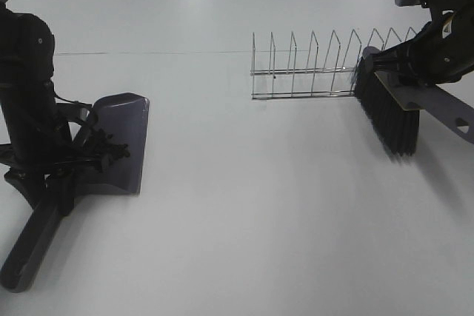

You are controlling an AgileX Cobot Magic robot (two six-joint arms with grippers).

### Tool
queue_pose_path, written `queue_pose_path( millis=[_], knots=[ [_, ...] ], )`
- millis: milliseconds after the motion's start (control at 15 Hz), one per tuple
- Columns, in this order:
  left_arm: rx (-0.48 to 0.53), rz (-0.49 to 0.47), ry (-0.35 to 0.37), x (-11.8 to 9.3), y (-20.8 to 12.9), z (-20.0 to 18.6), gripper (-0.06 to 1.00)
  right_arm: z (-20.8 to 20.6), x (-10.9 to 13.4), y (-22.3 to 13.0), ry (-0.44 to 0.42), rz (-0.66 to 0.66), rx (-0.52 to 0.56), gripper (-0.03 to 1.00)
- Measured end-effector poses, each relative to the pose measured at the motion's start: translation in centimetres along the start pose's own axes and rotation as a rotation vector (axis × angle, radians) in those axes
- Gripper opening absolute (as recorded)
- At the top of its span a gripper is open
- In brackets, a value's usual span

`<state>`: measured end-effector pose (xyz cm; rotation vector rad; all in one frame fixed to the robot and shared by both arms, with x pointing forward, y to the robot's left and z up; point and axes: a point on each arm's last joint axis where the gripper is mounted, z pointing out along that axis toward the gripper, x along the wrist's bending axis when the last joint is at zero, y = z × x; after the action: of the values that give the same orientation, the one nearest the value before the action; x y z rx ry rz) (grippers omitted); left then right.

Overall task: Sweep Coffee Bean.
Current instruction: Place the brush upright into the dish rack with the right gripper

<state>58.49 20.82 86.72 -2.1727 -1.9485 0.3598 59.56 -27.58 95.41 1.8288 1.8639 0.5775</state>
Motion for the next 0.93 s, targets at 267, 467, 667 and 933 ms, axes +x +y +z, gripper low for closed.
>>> queue_pose_path(
  millis=[267, 467, 667, 933],
  knots=[
    [-0.14, 0.007, -0.017, -0.2, 0.2, -2.1, 0.34, 2.7, 0.3, 3.6, 0.003, 0.03, -0.052, 0.3],
    [-0.144, 0.007, -0.018, -0.2, 0.1, -2.3, 0.34, 4.4, 0.5, 5.2, 0.003, 0.032, -0.072, 0.3],
    [-0.145, 0.006, -0.02, -0.2, 0.1, -2.3, 0.34, 6.6, 0.6, 5.4, -0.002, 0.031, -0.048, 0.3],
    [-0.145, 0.006, -0.02, -0.2, 0.1, -2.3, 0.34, 6.8, 0.6, 5.4, -0.002, 0.029, -0.047, 0.3]
  ],
)
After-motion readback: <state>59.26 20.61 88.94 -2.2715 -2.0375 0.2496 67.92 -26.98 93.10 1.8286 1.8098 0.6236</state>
